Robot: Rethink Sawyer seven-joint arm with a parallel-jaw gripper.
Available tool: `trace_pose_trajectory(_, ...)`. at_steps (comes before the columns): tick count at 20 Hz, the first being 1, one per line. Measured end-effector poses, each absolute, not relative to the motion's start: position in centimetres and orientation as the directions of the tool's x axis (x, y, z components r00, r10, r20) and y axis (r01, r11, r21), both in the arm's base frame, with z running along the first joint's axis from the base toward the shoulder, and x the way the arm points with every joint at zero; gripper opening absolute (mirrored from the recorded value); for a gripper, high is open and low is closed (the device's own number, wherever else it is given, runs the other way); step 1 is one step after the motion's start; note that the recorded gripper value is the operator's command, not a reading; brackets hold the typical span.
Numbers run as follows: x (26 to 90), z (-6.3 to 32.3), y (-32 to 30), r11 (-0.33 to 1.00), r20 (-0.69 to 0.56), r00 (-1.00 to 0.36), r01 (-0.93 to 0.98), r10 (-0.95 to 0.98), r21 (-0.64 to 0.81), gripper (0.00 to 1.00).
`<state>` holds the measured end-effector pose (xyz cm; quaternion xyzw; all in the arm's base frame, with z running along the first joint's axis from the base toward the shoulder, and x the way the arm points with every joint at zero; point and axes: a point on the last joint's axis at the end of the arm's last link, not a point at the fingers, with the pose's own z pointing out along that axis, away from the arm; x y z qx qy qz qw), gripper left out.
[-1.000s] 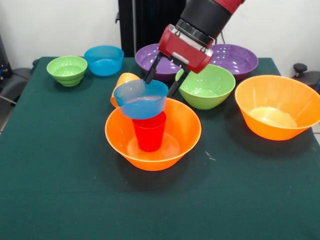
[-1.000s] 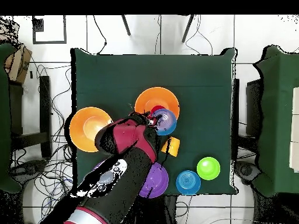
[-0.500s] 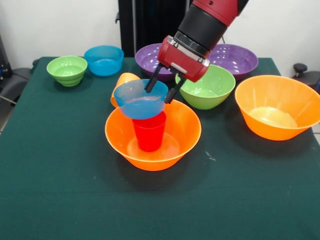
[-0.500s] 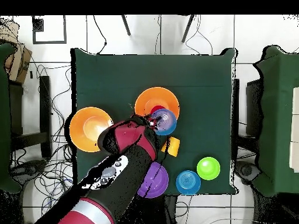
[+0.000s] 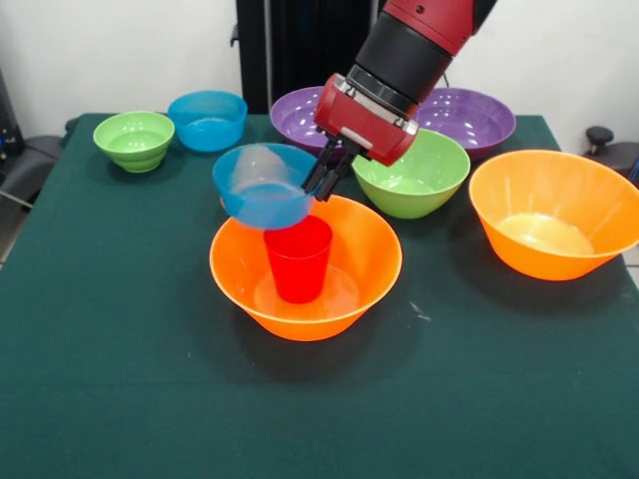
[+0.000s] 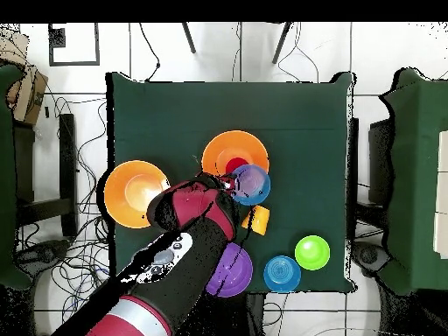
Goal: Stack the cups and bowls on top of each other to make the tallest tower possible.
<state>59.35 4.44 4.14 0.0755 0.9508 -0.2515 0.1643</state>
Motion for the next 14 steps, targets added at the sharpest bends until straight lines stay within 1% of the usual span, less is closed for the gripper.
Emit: trace_pose_trajectory(14, 59.28, 4.22, 4.54, 0.864, -0.35, -0.934, 0.228, 0.064, -0.45, 0.0)
